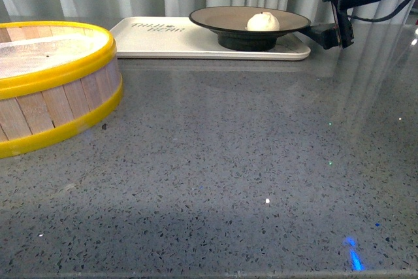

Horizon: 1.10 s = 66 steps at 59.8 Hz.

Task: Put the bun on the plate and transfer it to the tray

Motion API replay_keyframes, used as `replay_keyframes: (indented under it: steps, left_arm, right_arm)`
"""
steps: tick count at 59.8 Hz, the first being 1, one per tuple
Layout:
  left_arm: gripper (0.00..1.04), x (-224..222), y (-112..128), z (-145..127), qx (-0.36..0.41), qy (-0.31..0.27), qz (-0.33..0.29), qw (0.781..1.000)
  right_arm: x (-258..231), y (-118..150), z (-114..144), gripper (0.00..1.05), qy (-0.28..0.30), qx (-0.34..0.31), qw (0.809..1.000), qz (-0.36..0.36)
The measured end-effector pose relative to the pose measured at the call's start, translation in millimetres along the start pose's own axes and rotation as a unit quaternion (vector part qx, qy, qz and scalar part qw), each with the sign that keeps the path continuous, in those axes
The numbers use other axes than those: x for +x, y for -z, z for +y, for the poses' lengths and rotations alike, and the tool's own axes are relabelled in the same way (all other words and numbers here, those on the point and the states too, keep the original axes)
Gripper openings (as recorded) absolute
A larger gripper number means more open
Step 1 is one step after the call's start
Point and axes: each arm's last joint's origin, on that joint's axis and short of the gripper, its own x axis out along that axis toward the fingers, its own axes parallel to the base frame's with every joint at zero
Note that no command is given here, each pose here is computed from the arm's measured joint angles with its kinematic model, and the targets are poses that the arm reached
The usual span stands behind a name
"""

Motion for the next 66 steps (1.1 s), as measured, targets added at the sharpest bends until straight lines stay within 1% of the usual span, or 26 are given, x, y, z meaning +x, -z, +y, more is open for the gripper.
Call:
replay_keyframes:
  steps: [10,24,31,34,37,40,41,42,44,45,47,48,49,50,53,55,56,58,59,60,61,63,65,66]
  left_arm:
    - [0.98,0,0,0,0.0,0.0,0.0,1.0]
    - [0.98,0,0,0,0.0,0.0,0.0,1.0]
    - [0.98,0,0,0,0.0,0.0,0.0,1.0]
    - [0.98,0,0,0,0.0,0.0,0.0,1.0]
    - [0.98,0,0,0,0.0,0.0,0.0,1.0]
    - [0.98,0,0,0,0.0,0.0,0.0,1.0]
    - [0.98,0,0,0,0.0,0.0,0.0,1.0]
    - [0.98,0,0,0,0.0,0.0,0.0,1.0]
    - [0.98,0,0,0,0.0,0.0,0.0,1.0]
    - [0.98,0,0,0,0.0,0.0,0.0,1.0]
    - [0.98,0,0,0,0.0,0.0,0.0,1.0]
    - [0.98,0,0,0,0.0,0.0,0.0,1.0]
    - [0.98,0,0,0,0.0,0.0,0.0,1.0]
    - [0.98,0,0,0,0.0,0.0,0.0,1.0]
    - [0.98,0,0,0,0.0,0.0,0.0,1.0]
    - [0.98,0,0,0,0.0,0.0,0.0,1.0]
    - [0.98,0,0,0,0.0,0.0,0.0,1.0]
    - [0.98,0,0,0,0.0,0.0,0.0,1.0]
    - [0.98,0,0,0,0.0,0.0,0.0,1.0]
    - [0.98,0,0,0,0.0,0.0,0.0,1.0]
    - [0.98,0,0,0,0.0,0.0,0.0,1.0]
    - [0.98,0,0,0,0.0,0.0,0.0,1.0]
    - [0.98,0,0,0,0.0,0.0,0.0,1.0]
    - [0.98,0,0,0,0.0,0.0,0.0,1.0]
  right_arm:
    - [-13,1,0,0.96,-0.004,0.005,1.0,-0.011]
    - [-49,4,2,0.96,-0.014,0.011,0.999,-0.05]
    - [-81,9,-6,0.96,-0.012,0.022,0.996,-0.081]
    - [-106,11,-15,0.96,-0.007,0.024,0.994,-0.107]
    - [-137,14,-26,0.96,0.013,0.017,0.989,-0.147]
    - [-172,17,-33,0.96,0.042,-0.007,0.979,-0.201]
    - [-192,21,-37,0.96,0.06,-0.024,0.971,-0.232]
    - [-195,21,-37,0.96,0.066,-0.03,0.968,-0.241]
    - [-215,26,-42,0.96,0.09,-0.05,0.957,-0.272]
    - [-231,31,-45,0.96,0.108,-0.066,0.948,-0.293]
    - [-247,38,-49,0.96,0.125,-0.079,0.939,-0.311]
    - [-258,45,-51,0.96,0.141,-0.097,0.931,-0.322]
    - [-264,49,-52,0.96,0.145,-0.101,0.929,-0.326]
    - [-275,56,-55,0.96,0.16,-0.115,0.919,-0.342]
    - [-298,73,-58,0.96,0.183,-0.155,0.9,-0.365]
    - [-315,89,-58,0.96,0.199,-0.204,0.88,-0.38]
    - [-319,94,-58,0.96,0.202,-0.217,0.874,-0.386]
    - [-327,104,-57,0.96,0.218,-0.255,0.855,-0.396]
    - [-330,109,-57,0.96,0.218,-0.277,0.848,-0.396]
    - [-332,112,-58,0.93,0.205,-0.305,0.846,-0.386]
    - [-334,119,-59,0.88,0.169,-0.358,0.845,-0.359]
    - [-336,126,-61,0.83,0.142,-0.408,0.838,-0.333]
    - [-337,142,-67,0.73,0.12,-0.476,0.82,-0.295]
    - [-338,148,-70,0.71,0.12,-0.491,0.813,-0.289]
